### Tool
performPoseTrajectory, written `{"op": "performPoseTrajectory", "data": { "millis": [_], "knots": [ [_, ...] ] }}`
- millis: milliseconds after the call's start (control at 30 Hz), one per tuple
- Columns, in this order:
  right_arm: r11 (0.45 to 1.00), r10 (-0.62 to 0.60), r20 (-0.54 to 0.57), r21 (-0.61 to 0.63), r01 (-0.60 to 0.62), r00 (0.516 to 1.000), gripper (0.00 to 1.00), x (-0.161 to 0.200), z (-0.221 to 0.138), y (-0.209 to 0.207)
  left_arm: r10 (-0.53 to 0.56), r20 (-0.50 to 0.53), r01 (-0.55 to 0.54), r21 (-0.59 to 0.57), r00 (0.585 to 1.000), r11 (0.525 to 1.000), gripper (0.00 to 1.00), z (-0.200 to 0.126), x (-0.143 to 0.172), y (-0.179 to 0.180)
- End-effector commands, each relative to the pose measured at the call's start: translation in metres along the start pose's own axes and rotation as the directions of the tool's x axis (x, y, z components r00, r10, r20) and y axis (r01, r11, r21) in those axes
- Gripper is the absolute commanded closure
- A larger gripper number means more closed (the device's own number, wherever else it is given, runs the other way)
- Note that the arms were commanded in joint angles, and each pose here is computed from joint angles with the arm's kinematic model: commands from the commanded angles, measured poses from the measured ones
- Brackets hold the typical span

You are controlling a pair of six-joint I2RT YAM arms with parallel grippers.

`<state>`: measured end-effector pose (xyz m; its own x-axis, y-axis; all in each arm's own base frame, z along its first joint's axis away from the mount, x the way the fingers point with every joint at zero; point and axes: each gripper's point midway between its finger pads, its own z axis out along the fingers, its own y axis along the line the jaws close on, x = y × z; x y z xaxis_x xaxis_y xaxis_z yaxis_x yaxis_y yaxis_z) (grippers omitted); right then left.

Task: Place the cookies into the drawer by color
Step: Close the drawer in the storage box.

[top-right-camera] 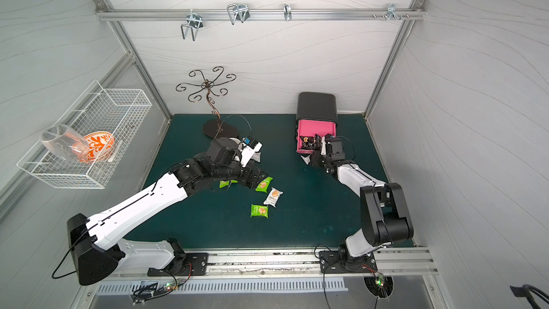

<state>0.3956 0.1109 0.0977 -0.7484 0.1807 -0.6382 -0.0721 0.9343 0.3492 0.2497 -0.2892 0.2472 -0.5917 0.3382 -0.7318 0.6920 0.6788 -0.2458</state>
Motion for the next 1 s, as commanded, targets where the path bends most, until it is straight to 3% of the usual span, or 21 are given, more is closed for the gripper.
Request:
{"op": "performPoseTrajectory", "data": {
  "millis": [0, 167, 433, 667, 967],
  "knots": [
    [1.000, -0.025, 0.035, -0.004, 0.025, 0.999, 0.56, -0.013, 0.001, 0.005, 0.001, 0.059, -0.001, 0.001, 0.998, 1.000, 0.15, -0.006, -0.013, 0.000],
    [1.000, -0.017, 0.034, -0.019, 0.018, 0.999, 0.69, -0.015, -0.004, 0.010, -0.007, 0.061, 0.007, 0.001, 0.998, 1.000, 0.15, -0.005, -0.012, 0.000],
    [1.000, -0.011, 0.024, 0.002, 0.011, 1.000, 0.80, -0.025, -0.020, 0.021, -0.024, 0.071, 0.023, 0.004, 0.997, 1.000, 0.14, -0.002, -0.014, 0.001],
    [1.000, -0.002, 0.032, 0.027, 0.001, 0.999, 0.81, -0.044, -0.026, 0.024, -0.030, 0.080, 0.030, 0.001, 0.996, 1.000, 0.14, -0.001, -0.015, 0.002],
    [0.998, 0.015, 0.018, 0.060, -0.016, 1.000, 0.79, -0.073, -0.004, 0.020, -0.032, 0.084, 0.033, -0.008, 0.996, 0.999, 0.14, -0.002, -0.015, 0.003]
  ]
}}
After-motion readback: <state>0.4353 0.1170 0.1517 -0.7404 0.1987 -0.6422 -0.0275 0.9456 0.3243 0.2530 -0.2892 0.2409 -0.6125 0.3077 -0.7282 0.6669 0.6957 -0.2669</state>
